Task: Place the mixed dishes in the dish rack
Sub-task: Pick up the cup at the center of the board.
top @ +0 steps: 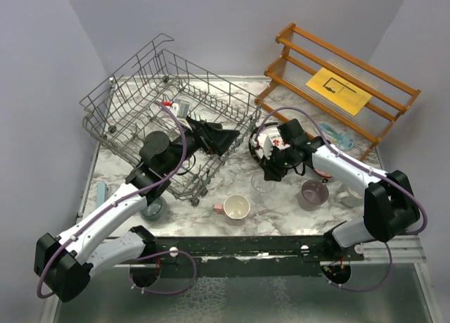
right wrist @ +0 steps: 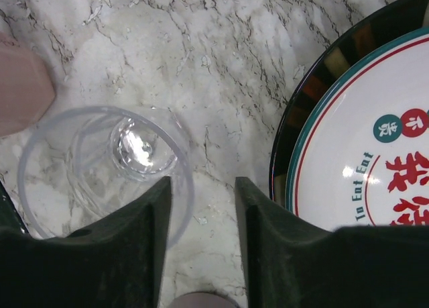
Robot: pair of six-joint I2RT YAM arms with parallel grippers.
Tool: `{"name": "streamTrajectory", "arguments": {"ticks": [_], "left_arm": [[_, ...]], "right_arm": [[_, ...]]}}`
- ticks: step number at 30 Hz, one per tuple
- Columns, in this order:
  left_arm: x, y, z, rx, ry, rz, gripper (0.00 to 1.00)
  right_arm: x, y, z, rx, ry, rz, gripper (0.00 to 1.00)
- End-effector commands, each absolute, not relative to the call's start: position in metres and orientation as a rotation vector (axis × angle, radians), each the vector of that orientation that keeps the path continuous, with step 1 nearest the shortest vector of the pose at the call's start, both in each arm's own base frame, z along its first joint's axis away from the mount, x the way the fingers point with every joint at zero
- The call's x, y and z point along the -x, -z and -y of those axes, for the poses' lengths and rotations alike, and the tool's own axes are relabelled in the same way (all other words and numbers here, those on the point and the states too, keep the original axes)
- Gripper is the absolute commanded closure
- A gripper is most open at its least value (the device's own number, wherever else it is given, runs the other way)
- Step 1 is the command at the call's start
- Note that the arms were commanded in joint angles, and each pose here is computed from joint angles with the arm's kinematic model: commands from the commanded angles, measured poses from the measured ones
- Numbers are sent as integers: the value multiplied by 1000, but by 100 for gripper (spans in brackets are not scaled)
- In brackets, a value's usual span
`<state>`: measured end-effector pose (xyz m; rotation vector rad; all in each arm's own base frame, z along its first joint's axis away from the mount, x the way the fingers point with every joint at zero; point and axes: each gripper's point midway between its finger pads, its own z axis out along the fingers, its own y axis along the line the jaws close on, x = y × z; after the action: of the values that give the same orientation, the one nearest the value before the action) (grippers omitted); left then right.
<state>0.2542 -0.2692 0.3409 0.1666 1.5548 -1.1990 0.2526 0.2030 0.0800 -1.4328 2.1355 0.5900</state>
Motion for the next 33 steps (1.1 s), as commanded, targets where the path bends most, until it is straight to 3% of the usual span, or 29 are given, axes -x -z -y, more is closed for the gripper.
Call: {"name": "streamTrajectory", "arguments": {"ticks": [1,12,22,33], "left_arm": [[-254,-352,264,-133,1200,-1513,2],[-254,-349,262,-123,1195,-1516,2],[-253,-345,270,-93,1279,-1498,2],[-263,-384,271,50,1431,-1372,1]], "right_arm": [[-266,-84,-203,1420,-513,-2127,64],[-258,-90,-206,1395,-587,-2111,98],[-252,-141,-200,1243,-902,-1975,99],[-271,-275,-189,978,-1313,-1731,99]]}}
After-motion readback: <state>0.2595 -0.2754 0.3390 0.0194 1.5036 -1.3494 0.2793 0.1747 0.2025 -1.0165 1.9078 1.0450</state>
